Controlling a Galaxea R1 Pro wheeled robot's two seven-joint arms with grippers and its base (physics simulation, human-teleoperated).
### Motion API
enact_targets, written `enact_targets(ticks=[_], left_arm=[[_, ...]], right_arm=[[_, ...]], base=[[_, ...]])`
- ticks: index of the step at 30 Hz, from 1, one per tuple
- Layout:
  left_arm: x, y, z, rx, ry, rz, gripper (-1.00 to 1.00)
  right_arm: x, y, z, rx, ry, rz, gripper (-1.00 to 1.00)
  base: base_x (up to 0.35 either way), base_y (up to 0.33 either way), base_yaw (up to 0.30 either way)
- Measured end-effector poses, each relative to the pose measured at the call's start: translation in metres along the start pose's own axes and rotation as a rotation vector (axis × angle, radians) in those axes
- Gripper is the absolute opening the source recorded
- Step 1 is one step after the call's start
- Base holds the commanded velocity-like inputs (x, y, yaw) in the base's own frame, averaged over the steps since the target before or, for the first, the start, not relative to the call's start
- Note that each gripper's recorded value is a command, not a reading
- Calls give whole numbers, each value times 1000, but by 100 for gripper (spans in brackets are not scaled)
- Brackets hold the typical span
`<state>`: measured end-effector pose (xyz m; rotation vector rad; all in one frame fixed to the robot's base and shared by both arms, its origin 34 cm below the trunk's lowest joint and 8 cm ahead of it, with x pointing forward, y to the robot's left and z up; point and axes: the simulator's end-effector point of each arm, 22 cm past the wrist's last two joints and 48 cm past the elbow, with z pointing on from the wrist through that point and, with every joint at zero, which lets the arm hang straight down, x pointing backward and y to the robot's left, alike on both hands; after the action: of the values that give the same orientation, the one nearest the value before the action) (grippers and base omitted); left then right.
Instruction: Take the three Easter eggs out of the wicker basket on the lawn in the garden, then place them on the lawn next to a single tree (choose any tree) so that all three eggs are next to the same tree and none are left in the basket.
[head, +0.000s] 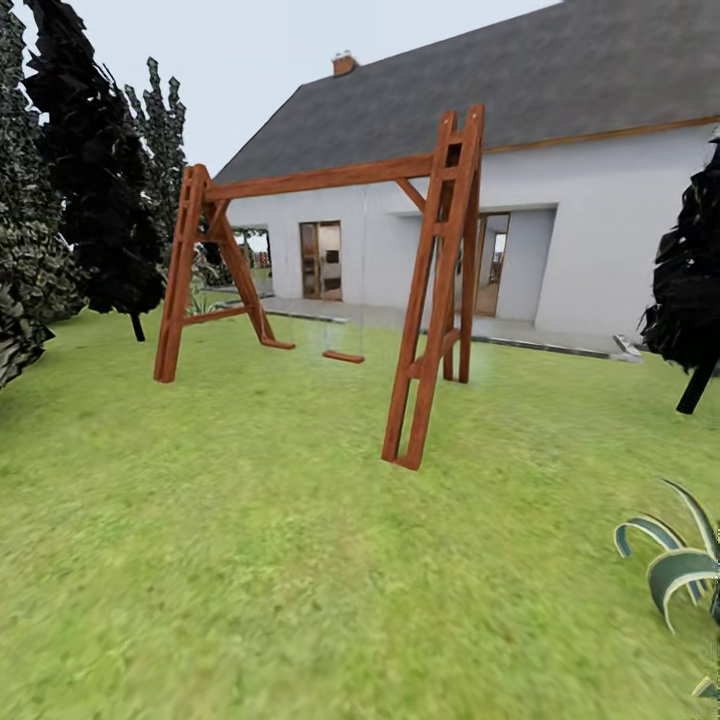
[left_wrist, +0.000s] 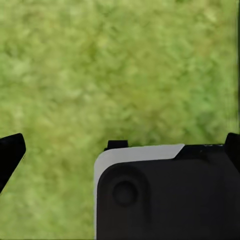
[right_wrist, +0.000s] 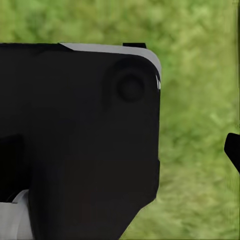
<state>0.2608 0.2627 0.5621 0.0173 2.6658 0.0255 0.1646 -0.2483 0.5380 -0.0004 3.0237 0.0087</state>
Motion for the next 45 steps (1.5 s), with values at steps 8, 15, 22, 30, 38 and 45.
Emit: enact_targets(ticks=[8,15,22,30,38,45], left_arm=[[-2,0,0,0,-6,0,100],[-4,0,1,0,-10,0,100],[-4,0,0,0,-10,0,100],[-3,-1,0,1,-7,0,100],[-1,-1,0,1,-2,0,100],[0,0,0,0,-1,0,100]], right_arm=[[-2,0,0,0,-6,0,100],[-4,-1,0,1,-9,0,100],[-3,-1,0,1,-9,0,100],[-3,-1,0,1,-6,-6,100],[-1,-1,0,1,-3,-9,100],[1,-1,0,0,3,-13,100]], base=[[338,0,-244],[337,0,-265],[337,0,-273],[337,0,-263],[338,0,-136],[338,0,-79]])
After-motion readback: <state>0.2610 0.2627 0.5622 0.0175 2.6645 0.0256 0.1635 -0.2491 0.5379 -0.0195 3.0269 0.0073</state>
